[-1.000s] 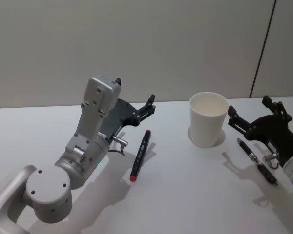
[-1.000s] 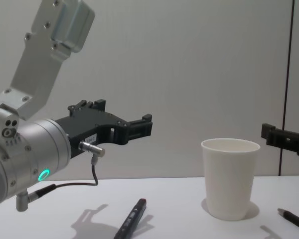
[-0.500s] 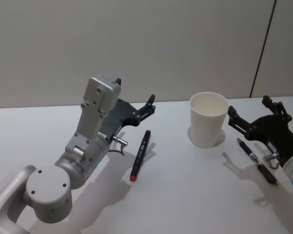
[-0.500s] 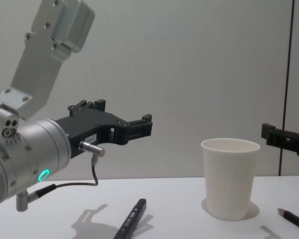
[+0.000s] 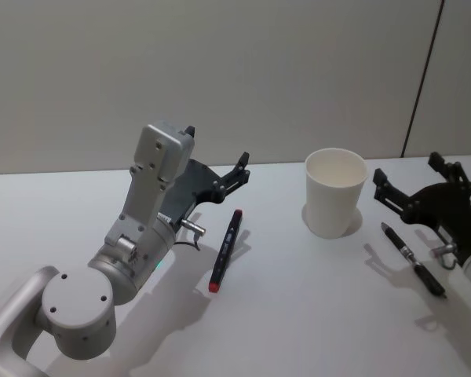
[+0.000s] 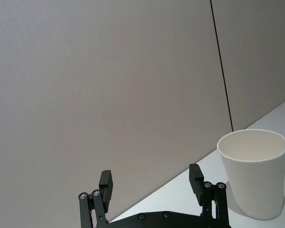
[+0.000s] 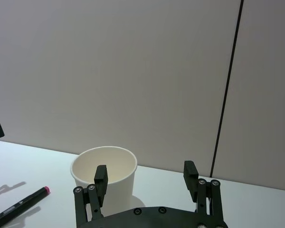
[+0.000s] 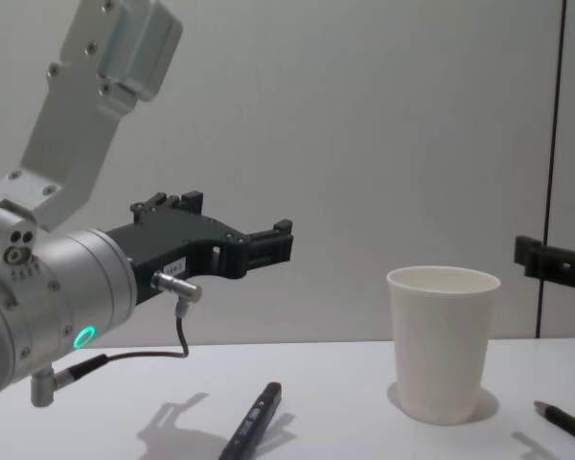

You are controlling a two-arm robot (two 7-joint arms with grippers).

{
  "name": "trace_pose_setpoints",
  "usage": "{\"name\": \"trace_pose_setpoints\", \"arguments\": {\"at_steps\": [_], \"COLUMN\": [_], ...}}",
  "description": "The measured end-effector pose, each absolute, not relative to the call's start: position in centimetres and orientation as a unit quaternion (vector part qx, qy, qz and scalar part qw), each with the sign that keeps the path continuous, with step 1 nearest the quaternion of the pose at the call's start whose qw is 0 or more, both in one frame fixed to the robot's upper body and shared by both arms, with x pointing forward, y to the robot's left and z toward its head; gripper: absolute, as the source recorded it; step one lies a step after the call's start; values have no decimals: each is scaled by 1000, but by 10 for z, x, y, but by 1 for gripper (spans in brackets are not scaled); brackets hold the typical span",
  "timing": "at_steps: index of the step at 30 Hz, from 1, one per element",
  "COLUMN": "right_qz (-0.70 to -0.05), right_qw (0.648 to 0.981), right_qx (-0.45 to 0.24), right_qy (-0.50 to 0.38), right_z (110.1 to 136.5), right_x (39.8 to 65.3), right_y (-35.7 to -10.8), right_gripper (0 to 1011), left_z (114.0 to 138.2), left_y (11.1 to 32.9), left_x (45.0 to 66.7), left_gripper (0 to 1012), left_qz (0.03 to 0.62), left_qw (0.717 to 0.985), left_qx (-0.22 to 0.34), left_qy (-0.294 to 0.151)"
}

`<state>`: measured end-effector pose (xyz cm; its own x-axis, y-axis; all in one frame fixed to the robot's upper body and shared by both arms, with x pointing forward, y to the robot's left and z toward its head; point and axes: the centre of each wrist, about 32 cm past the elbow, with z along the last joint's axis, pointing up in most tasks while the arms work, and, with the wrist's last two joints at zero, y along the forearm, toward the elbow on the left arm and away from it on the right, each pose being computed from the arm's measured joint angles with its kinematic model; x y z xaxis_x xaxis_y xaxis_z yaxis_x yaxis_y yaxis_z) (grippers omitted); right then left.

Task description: Place the pen into the pen holder.

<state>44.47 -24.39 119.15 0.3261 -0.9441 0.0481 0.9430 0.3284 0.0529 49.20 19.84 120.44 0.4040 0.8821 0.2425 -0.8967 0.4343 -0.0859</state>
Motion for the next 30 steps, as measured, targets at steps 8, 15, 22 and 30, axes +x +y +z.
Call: {"name": "trace_pose_setpoints", "arguments": {"at_steps": [8,15,22,30], "right_qz": [-592,-603,-607,-609], "right_qw": [805,798,794,791], "right_qx": [0,-11,-28,-53], "right_qy": [-28,-20,-8,13], "right_z": [1199,1206,1213,1222], "right_x": [441,433,425,417], "right_y": [-257,-267,-273,-273], "right_gripper": [1001,1001,1001,1001], "left_z": [1204,1204,1204,1204], "left_y": [198,198,198,198], "left_x": [492,492,492,492], "left_gripper": [1001,1001,1001,1001], "left_qz": [531,531,531,531], "left_qw": [837,837,837,837], "left_qx": [29,29,29,29], "left_qy": [-126,-126,-126,-126]}}
